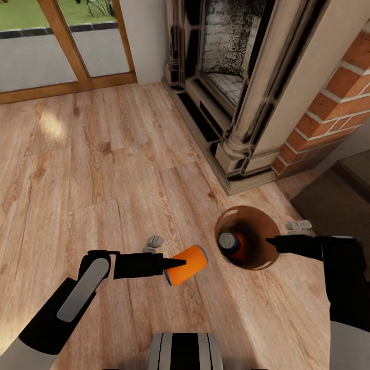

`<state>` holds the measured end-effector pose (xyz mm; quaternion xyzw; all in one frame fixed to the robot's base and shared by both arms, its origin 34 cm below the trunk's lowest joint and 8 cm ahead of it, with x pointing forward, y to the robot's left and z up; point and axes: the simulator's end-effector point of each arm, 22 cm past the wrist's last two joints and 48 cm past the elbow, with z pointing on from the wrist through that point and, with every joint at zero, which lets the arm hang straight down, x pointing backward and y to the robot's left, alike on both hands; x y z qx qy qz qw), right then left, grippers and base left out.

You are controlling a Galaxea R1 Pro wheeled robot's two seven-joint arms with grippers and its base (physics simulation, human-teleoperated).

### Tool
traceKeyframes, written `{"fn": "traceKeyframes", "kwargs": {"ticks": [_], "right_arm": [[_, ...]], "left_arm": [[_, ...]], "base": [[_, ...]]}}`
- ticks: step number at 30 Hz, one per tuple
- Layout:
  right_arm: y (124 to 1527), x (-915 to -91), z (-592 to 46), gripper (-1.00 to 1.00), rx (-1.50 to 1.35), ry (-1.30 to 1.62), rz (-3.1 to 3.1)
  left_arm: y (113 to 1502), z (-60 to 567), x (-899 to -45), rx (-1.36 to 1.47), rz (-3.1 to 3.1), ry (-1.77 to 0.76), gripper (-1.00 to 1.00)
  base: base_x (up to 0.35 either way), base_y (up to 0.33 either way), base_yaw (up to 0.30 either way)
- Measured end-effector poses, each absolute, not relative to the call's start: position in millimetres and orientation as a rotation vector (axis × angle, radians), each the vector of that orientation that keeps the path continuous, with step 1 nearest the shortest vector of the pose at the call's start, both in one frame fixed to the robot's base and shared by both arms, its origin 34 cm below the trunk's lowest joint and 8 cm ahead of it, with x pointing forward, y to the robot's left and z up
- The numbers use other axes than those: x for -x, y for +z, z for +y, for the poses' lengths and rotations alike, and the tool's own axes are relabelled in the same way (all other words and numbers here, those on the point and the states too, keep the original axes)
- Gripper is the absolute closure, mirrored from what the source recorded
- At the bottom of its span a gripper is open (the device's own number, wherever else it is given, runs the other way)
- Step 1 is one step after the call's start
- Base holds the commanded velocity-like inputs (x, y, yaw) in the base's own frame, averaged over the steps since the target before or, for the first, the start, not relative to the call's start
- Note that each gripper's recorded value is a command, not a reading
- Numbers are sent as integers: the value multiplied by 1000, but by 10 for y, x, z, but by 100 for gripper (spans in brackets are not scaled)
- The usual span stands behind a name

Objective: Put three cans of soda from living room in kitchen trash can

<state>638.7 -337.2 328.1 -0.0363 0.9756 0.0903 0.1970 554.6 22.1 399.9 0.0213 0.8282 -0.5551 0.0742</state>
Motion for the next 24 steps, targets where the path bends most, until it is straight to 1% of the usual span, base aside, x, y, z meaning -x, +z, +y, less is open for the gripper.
{"fn": "traceKeyframes", "kwargs": {"ticks": [4,6,10,13,16,17,20,24], "right_arm": [[3220,-6434,-2838,100,128,333,2718],[3206,-6446,-2741,100,127,335,2717],[3179,-6459,-2813,100,161,258,2721],[3188,-6461,-2774,100,150,284,2717],[3187,-6466,-2790,100,154,274,2716],[3185,-6467,-2801,100,158,266,2716],[3187,-6467,-2792,100,157,271,2715],[3188,-6467,-2791,100,153,274,2715]], "left_arm": [[4002,218,-5545,-63,2485,-1668,100],[4003,221,-5542,-64,2486,-1669,100],[4013,260,-5534,-65,2486,-1677,100],[3980,377,-5525,-73,2500,-1660,100],[4136,460,-5490,-87,2441,-1759,100],[4135,465,-5490,-91,2439,-1758,100],[4189,427,-5492,-89,2416,-1788,100],[4389,94,-5517,-70,2329,-1886,100]], "base": [[0,0,0],[0,0,0],[0,0,0],[0,0,0],[0,0,0],[0,0,0],[0,0,0],[0,0,0]]}}
